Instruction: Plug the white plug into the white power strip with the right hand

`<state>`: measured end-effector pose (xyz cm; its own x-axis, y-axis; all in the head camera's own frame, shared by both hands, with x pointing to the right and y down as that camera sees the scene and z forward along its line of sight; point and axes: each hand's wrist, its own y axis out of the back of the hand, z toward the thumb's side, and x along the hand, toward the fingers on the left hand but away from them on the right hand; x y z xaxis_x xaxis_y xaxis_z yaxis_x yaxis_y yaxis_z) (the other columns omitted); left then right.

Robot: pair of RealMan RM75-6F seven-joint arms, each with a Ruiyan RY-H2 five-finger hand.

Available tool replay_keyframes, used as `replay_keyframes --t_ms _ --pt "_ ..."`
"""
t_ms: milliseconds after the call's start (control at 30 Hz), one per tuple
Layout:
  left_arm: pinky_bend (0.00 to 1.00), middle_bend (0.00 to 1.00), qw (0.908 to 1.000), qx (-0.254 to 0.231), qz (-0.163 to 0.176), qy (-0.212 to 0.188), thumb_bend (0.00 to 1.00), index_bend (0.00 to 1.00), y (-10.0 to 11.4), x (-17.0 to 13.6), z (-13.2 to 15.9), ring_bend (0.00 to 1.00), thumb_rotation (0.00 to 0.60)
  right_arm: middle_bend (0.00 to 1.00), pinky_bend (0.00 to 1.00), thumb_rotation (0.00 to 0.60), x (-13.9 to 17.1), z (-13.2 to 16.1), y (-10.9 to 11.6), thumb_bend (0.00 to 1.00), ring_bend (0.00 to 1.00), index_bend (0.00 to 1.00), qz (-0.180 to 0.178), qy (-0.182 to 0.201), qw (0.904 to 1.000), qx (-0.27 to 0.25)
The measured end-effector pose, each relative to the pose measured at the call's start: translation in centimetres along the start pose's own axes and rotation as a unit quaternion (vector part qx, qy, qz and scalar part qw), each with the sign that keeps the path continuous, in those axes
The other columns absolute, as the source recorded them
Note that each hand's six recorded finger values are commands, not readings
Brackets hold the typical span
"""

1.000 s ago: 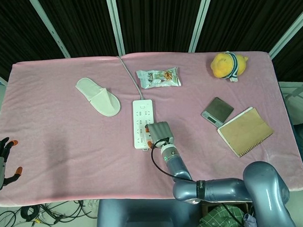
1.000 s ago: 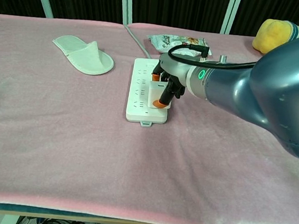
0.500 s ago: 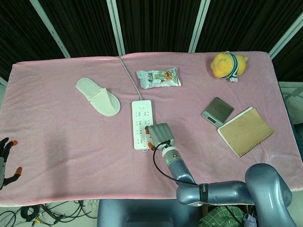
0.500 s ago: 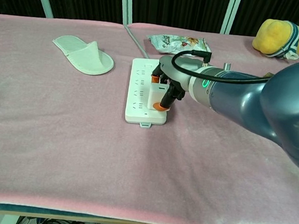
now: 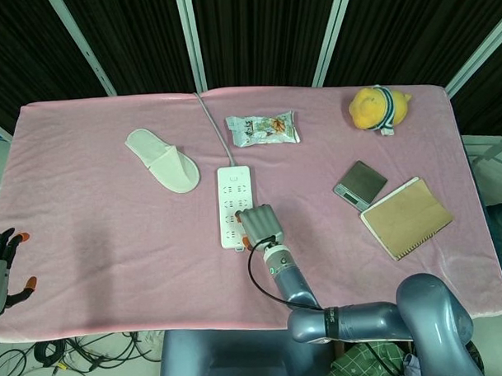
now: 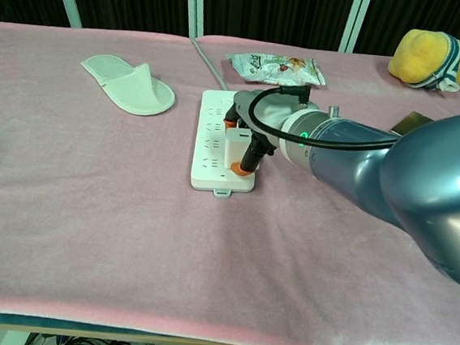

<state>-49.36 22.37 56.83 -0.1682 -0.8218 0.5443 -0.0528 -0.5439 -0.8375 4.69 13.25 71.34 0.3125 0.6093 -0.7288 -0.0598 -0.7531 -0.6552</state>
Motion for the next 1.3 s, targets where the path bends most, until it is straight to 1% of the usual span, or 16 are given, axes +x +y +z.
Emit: replay_keyframes --t_ms 200,500,600,667,700,733,800,833,933,967,1033,1300 --pt "0.00 0.03 1.0000 0.000 -0.001 -0.001 0.33 0.13 -0.04 0.02 0.02 0.00 0.600 0.79 0.46 0.600 0.01 -0.27 -0.11 0.37 0.72 1.00 0.004 -0.004 1.0000 0.002" --pt "0.00 0.03 1.0000 0.003 -0.001 -0.001 0.33 0.13 -0.07 0.03 0.09 0.00 0.600 0.81 0.47 0.600 0.43 -0.17 -0.40 0.38 0.74 1.00 0.006 0.003 0.9999 0.011" --pt "0.00 0.03 1.0000 0.003 -0.001 -0.001 0.33 0.13 -0.07 0.02 0.09 0.00 0.600 0.81 0.47 0.600 0.43 -0.06 -0.62 0.38 0.74 1.00 0.005 0.005 0.9999 0.016" --pt "0.00 0.03 1.0000 0.003 -0.001 -0.001 0.33 0.13 -0.08 0.01 0.10 0.00 0.600 0.79 0.47 0.600 0.39 0.09 -0.65 0.37 0.74 1.00 0.003 0.007 0.9998 0.018" --pt "0.00 0.03 1.0000 0.003 -0.001 0.000 0.33 0.13 -0.06 0.02 0.09 0.00 0.600 0.77 0.47 0.600 0.37 0.16 -0.64 0.36 0.73 0.98 0.002 0.008 0.9998 0.018" --pt "0.00 0.03 1.0000 0.003 -0.001 0.000 0.33 0.13 -0.06 0.02 0.08 0.00 0.600 0.73 0.47 0.600 0.33 0.26 -0.61 0.35 0.70 0.92 0.000 0.009 0.9998 0.019" --pt "0.00 0.03 1.0000 0.002 -0.001 0.000 0.33 0.13 -0.07 0.04 0.07 0.00 0.600 0.62 0.45 0.600 0.31 0.34 -0.59 0.32 0.62 0.79 0.000 0.009 0.9997 0.022" --pt "0.00 0.03 1.0000 0.002 -0.002 0.000 0.33 0.13 -0.08 0.06 0.06 0.00 0.600 0.54 0.42 0.600 0.31 0.31 -0.65 0.30 0.57 0.71 0.003 0.008 0.9997 0.022" --pt "0.00 0.03 1.0000 0.003 -0.003 0.000 0.33 0.13 -0.10 0.04 0.06 0.00 0.600 0.39 0.35 0.600 0.37 0.06 -0.87 0.27 0.46 0.56 0.015 0.000 0.9997 0.017" --pt "0.00 0.03 1.0000 0.003 -0.003 0.000 0.33 0.13 -0.10 0.04 0.05 0.00 0.600 0.36 0.33 0.600 0.40 -0.03 -0.92 0.27 0.42 0.53 0.019 -0.003 0.9997 0.015" --pt "0.00 0.03 1.0000 0.003 -0.003 0.001 0.33 0.13 -0.10 0.03 0.04 0.00 0.600 0.32 0.31 0.600 0.48 -0.19 -0.98 0.27 0.39 0.50 0.027 -0.009 0.9996 0.008" --pt "0.00 0.03 1.0000 0.004 -0.004 0.002 0.33 0.13 -0.11 0.02 0.04 0.00 0.600 0.23 0.26 0.600 0.63 -0.49 -0.70 0.25 0.33 0.38 0.047 -0.017 0.9985 -0.022"
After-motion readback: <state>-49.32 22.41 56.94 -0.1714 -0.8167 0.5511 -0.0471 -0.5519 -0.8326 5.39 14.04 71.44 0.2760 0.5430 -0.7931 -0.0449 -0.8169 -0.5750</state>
